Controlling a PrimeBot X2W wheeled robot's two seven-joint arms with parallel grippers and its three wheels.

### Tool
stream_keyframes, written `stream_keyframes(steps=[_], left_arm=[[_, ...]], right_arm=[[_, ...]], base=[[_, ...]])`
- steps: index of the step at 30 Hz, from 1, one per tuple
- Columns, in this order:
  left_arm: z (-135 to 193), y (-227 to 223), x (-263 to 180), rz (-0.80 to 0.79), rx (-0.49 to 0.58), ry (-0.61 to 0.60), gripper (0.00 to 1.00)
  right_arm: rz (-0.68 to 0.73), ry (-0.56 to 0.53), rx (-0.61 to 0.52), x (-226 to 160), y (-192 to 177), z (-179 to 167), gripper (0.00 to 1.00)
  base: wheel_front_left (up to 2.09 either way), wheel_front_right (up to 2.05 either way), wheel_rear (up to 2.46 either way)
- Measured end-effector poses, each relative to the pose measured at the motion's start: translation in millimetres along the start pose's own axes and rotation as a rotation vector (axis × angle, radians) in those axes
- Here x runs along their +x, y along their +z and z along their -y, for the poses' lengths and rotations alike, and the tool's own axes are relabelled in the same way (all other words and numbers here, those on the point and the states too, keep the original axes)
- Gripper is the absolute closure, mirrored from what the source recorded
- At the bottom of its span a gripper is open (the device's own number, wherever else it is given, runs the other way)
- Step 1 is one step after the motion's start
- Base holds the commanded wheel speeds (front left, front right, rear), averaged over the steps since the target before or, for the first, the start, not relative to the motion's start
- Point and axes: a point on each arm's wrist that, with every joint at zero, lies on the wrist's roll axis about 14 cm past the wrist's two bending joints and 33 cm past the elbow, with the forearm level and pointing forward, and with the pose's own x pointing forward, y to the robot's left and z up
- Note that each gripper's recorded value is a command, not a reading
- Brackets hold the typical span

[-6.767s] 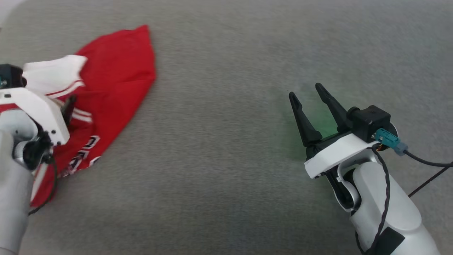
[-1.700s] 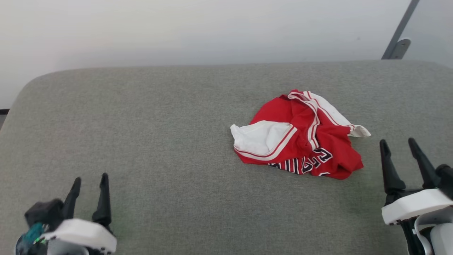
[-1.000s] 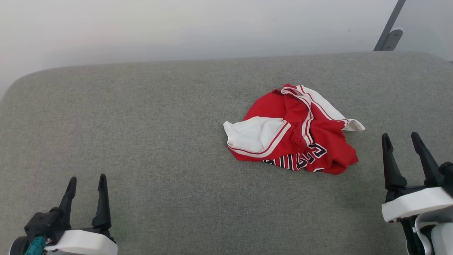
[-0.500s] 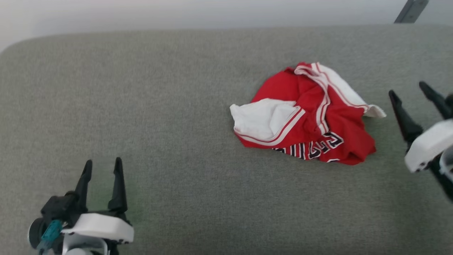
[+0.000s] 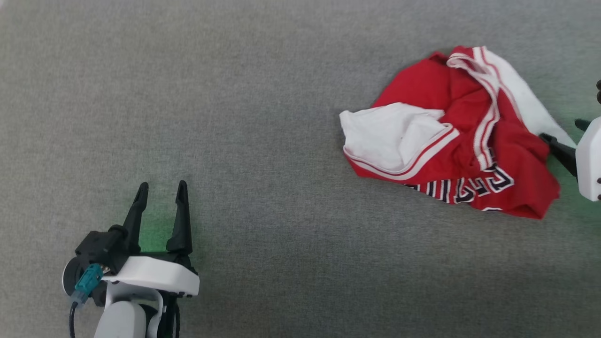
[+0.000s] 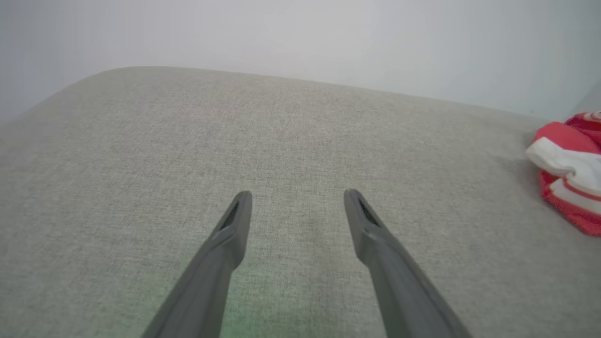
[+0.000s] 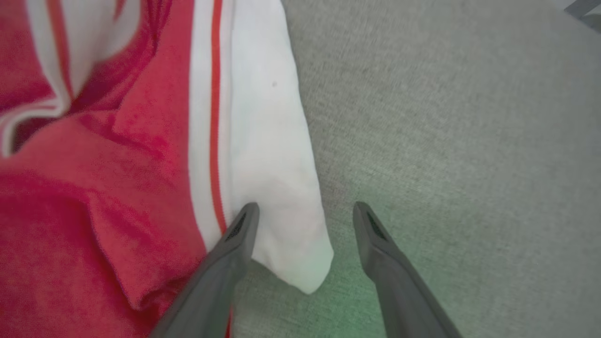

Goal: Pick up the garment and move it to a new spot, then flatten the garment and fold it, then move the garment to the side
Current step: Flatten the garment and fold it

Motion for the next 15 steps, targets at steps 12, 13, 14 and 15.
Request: stream_keyframes(steps=[12, 13, 14, 15], left_arm=[[-7, -19, 9, -0.047, -0.007, 0.023, 0.00], [-7, -19, 10, -0.048, -0.008, 0.023, 0.00], [-6, -20, 10, -0.049, -0.010, 0.023, 0.00], [-5, -20, 11, -0.049, -0.012, 0.020, 0.00]], right_arm=[[-0.155, 0.071, 0.003, 32, -22, -8, 1.00], [-0.145, 0.072, 0.007, 32, -21, -8, 1.00], [-0.130, 0.067, 0.009, 32, -19, -6, 1.00], [-0.108, 0.057, 0.014, 31, -16, -2, 1.00]], base=[[0.00, 0.00, 0.00], [0.00, 0.00, 0.00], [0.00, 0.00, 0.00], [0.00, 0.00, 0.00]])
